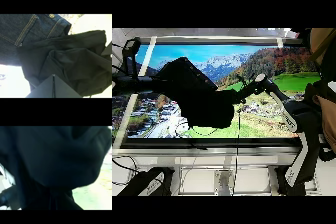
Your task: Fold the clothes and pants, and hang the long-sleeved shirts on hangers.
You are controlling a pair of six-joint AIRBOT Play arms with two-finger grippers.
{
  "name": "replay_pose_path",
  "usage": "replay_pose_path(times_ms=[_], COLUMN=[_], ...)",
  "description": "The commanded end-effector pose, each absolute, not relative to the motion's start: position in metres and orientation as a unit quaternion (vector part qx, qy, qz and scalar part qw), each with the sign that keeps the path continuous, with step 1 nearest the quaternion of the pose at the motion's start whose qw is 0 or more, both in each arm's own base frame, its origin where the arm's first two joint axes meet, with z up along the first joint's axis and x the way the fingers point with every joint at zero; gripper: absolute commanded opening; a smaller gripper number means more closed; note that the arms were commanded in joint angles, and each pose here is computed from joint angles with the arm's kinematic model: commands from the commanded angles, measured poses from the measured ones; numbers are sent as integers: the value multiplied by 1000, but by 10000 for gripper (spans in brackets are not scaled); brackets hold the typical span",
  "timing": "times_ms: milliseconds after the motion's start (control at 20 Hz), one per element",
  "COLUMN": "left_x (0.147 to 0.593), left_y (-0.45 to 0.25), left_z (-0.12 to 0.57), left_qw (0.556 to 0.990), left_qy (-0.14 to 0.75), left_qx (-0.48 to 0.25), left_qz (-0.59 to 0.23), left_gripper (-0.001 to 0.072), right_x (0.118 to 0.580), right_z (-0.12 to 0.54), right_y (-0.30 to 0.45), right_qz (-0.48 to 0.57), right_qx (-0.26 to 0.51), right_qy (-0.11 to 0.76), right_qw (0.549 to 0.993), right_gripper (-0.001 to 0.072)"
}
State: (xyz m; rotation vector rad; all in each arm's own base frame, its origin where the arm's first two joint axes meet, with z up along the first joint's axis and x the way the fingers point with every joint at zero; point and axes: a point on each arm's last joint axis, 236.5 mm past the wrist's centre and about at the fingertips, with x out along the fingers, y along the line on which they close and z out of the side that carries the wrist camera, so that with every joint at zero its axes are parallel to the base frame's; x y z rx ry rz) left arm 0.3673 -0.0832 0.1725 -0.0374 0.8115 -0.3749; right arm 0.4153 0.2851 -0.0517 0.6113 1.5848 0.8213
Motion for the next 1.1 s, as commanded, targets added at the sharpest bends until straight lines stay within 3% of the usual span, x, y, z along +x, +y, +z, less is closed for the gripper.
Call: replay_pose_path(times_ms=[0,300,500,800,1050], left_x=[367,367,367,367,366], left_y=[-83,-83,-83,-83,-88], left_z=[172,172,172,172,174], left_qw=[901,901,901,901,900], left_qy=[393,393,393,393,391], left_qx=[-18,-18,-18,-18,-26], left_qz=[-182,-182,-182,-182,-188], left_gripper=[20,20,20,21,21], right_x=[430,454,456,399,300], right_z=[-6,61,101,140,174], right_y=[265,130,14,-157,-282], right_qz=[372,279,193,49,-133], right_qx=[233,197,233,327,375], right_qy=[651,644,612,555,481], right_qw=[619,684,731,763,781], right_gripper=[7,7,7,7,6])
